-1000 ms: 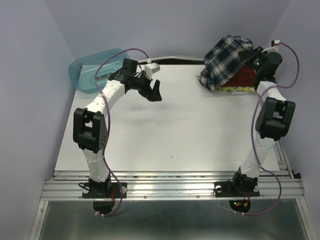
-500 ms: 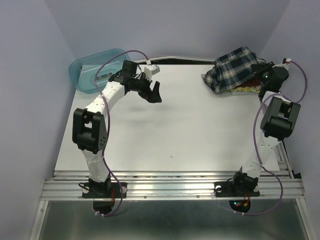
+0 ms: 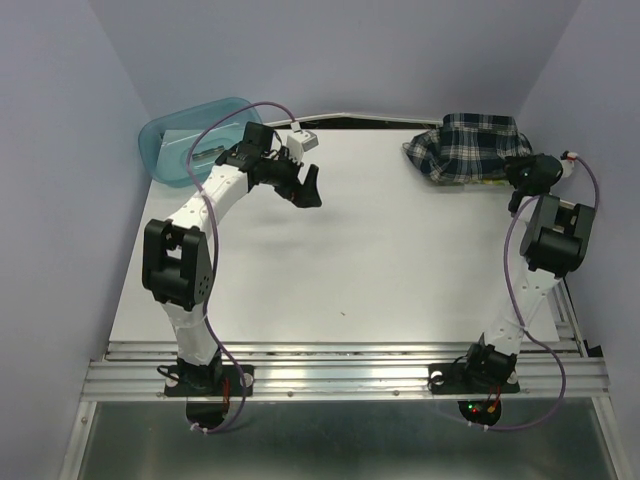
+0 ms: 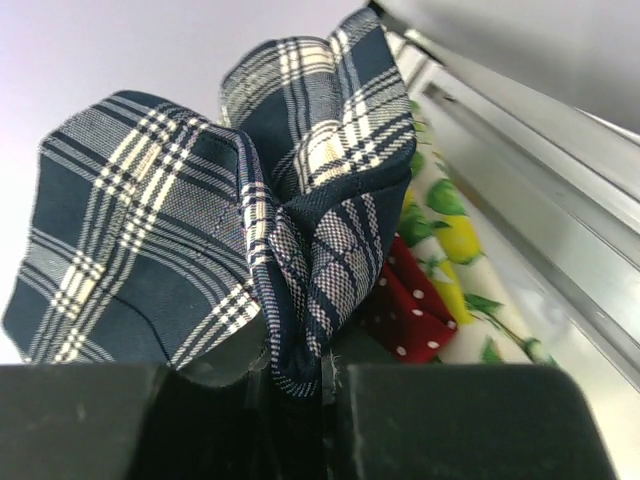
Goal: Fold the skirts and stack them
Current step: Neatly place the folded skirt to the corner
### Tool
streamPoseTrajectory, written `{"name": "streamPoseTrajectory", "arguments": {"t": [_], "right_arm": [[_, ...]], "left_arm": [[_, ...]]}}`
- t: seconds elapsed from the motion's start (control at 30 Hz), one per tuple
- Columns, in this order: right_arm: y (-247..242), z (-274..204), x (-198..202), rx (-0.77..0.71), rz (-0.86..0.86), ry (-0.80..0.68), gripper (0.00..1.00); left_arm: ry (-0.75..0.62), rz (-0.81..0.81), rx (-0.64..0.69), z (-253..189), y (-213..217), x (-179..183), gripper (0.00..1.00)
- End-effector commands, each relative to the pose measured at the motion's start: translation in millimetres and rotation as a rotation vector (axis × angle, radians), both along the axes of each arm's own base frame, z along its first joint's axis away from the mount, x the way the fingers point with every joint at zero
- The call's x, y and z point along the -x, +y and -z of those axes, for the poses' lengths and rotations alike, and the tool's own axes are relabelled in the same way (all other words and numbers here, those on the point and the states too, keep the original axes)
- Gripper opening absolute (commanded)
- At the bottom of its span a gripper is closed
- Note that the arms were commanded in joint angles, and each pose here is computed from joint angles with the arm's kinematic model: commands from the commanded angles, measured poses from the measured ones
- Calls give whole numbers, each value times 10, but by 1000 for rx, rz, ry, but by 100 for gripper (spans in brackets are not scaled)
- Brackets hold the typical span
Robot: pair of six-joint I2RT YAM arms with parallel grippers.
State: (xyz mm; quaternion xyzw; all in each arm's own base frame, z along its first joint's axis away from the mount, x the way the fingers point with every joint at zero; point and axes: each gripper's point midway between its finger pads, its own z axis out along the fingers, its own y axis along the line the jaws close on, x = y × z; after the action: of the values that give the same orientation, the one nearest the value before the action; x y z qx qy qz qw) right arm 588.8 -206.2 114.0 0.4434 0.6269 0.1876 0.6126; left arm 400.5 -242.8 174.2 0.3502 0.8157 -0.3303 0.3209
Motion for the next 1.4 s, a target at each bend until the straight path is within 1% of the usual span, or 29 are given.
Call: {"name": "streamPoseTrajectory", "arguments": {"t": [0.0, 0.03, 0.07, 0.13, 0.17, 0.23, 0.27, 0.3, 0.37, 0.4, 0.47, 0.5, 0.57, 0.67, 0.7, 0.83, 0.9, 0.93, 0.97, 1.0, 1.03, 1.07, 1.1, 1.13, 1.2, 1.23, 1.27, 1.3, 1.37], "right_arm": [[-292, -63, 120, 2, 147, -5, 38], [-267, -115, 110, 3, 132, -13, 43], [-259, -153, 102, 4, 126, -17, 43], [-255, -227, 102, 6, 124, -28, 54], [-252, -300, 108, 18, 121, -35, 63], [-245, -408, 128, 32, 120, -44, 70], [-240, -447, 140, 33, 120, -47, 70], [-289, -479, 173, 40, 128, -48, 78], [-272, -521, 218, 46, 104, -40, 85], [-263, -608, 249, 59, 103, -39, 92], [-333, -628, 358, 63, 111, -29, 100], [-306, -730, 393, 84, 101, -34, 100], [-293, -653, 526, 86, 92, 7, 100], [-269, -794, 750, 133, 69, 25, 100], [-244, -787, 897, 165, 56, 61, 100], [-23, -791, 1166, 298, -78, 156, 100], [256, -926, 1308, 347, -219, 168, 100], [384, -869, 1400, 400, -315, 216, 100], [681, -1043, 1472, 432, -473, 158, 100], [813, -1076, 1545, 502, -573, 153, 100], [986, -1038, 1690, 459, -669, 189, 100], [1213, -1177, 1795, 489, -769, 143, 100], [1306, -1177, 1879, 519, -820, 155, 100], [1422, -1076, 2041, 531, -890, 204, 100], [1649, -1009, 2230, 551, -972, 224, 100], [1746, -1061, 2343, 611, -990, 219, 100], [1918, -948, 2500, 657, -1027, 243, 100], [1994, -798, 2546, 656, -1055, 278, 100], [2104, -715, 2687, 717, -1048, 322, 100]], "left_arm": [[-50, 6, 17, -242, 15, 92, 99], [-54, 6, 18, -253, 15, 92, 99], [-54, 4, 18, -259, 16, 88, 99], [-56, 2, 19, -261, 15, 82, 99], [-57, 0, 17, -263, 19, 79, 99], [-67, -5, 11, -278, 30, 68, 99], [-67, -5, 11, -279, 33, 76, 99], [-73, -7, 11, -290, 42, 73, 99], [-84, -20, 11, -305, 74, 68, 99], [-89, -30, 12, -325, 98, 65, 99], [-93, -54, 11, -310, 162, 27, 99], [-91, -59, 12, -304, 179, 22, 99], [-82, -89, 20, -281, 264, -17, 99], [-71, -145, 34, -238, 366, -62, 99], [-77, -163, 35, -248, 403, -69, 99], [-109, -248, -14, -166, 581, -136, 99], [-150, -276, -91, -153, 716, -180, 99], [-177, -308, -112, -210, 780, -211, 99], [-190, -352, -150, -170, 880, -236, 99], [-208, -358, -161, -172, 927, -230, 99], [-245, -362, -158, -275, 953, -188, 99], [-247, -352, -167, -189, 972, -117, 99], [-269, -336, -174, -192, 988, -67, 99], [-327, -329, -174, -323, 1022, -14, 99], [-347, -367, -199, -206, 1121, 59, 99], [-358, -377, -201, -206, 1142, 90, 99], [-359, -394, -207, -170, 1187, 152, 99], [-354, -399, -210, -138, 1203, 189, 99], [-341, -408, -210, -93, 1222, 260, 99]]}}
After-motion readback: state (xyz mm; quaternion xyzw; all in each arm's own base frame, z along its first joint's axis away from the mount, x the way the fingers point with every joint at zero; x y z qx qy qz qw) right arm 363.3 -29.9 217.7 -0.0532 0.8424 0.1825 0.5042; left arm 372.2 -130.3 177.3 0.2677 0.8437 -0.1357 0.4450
